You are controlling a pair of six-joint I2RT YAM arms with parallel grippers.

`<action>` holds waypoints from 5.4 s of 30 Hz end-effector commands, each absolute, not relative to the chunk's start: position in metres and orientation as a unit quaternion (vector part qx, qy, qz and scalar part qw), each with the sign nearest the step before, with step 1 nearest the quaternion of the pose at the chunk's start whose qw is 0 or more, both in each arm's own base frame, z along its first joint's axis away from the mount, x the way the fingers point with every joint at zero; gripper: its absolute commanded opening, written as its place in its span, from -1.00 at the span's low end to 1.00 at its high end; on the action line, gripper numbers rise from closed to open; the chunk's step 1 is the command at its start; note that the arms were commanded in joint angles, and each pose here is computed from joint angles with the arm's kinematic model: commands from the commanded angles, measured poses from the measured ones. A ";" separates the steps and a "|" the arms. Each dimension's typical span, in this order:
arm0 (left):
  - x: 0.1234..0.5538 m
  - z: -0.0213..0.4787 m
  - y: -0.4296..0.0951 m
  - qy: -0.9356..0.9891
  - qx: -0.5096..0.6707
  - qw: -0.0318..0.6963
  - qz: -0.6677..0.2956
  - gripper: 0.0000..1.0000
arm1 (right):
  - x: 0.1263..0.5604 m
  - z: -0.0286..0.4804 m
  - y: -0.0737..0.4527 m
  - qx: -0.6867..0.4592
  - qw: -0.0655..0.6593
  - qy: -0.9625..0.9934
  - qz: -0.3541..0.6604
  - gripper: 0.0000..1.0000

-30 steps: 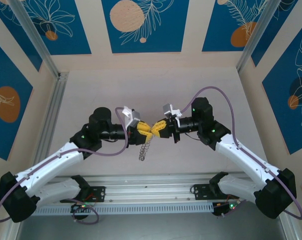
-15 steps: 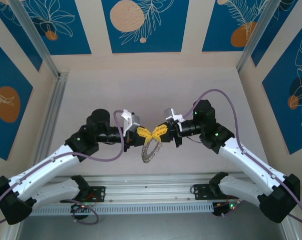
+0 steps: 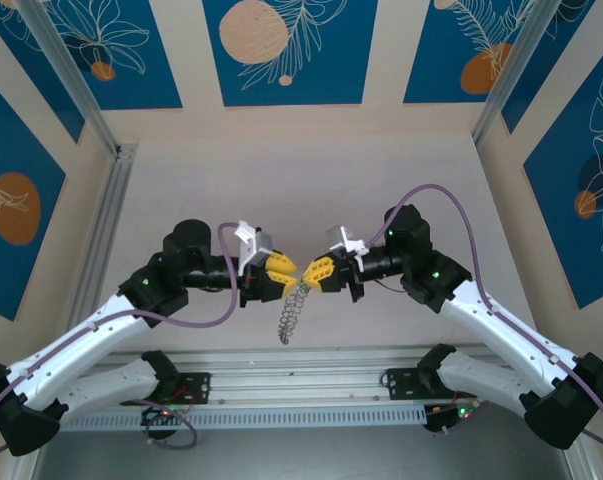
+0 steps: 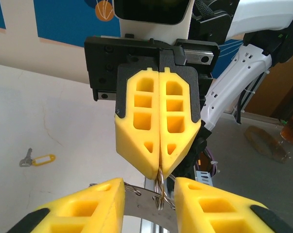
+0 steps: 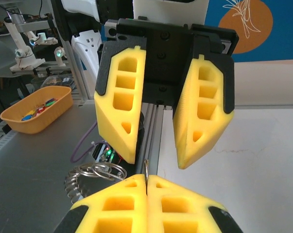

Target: Put the keys on the keyring

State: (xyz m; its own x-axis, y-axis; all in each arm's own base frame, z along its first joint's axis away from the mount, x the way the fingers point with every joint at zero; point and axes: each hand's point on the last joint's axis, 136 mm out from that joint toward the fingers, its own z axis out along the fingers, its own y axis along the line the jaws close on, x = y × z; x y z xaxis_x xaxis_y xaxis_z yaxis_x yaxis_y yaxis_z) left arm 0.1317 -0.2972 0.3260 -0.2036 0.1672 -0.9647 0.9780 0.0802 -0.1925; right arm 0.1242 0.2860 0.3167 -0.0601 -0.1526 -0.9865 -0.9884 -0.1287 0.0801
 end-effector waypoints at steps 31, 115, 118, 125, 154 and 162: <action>0.124 0.310 -0.316 0.603 0.531 0.378 -0.460 -1.00 | 0.115 0.347 0.284 -0.564 0.446 0.471 0.510 -1.00; 0.118 0.347 -0.303 0.532 0.535 0.469 -0.458 -0.53 | 0.105 0.349 0.281 -0.542 0.483 0.428 0.539 -1.00; 0.116 0.348 -0.304 0.531 0.535 0.466 -0.463 -0.57 | 0.103 0.348 0.283 -0.545 0.477 0.429 0.540 -1.00; 0.114 0.351 -0.305 0.525 0.536 0.468 -0.467 -0.57 | 0.107 0.345 0.285 -0.541 0.470 0.446 0.536 -1.00; 0.126 0.345 -0.301 0.544 0.528 0.488 -0.432 -1.00 | 0.146 0.338 0.259 -0.456 0.513 0.541 0.486 0.58; 0.127 0.344 -0.301 0.544 0.528 0.490 -0.429 -1.00 | 0.227 0.308 0.206 -0.287 0.531 0.694 0.392 0.59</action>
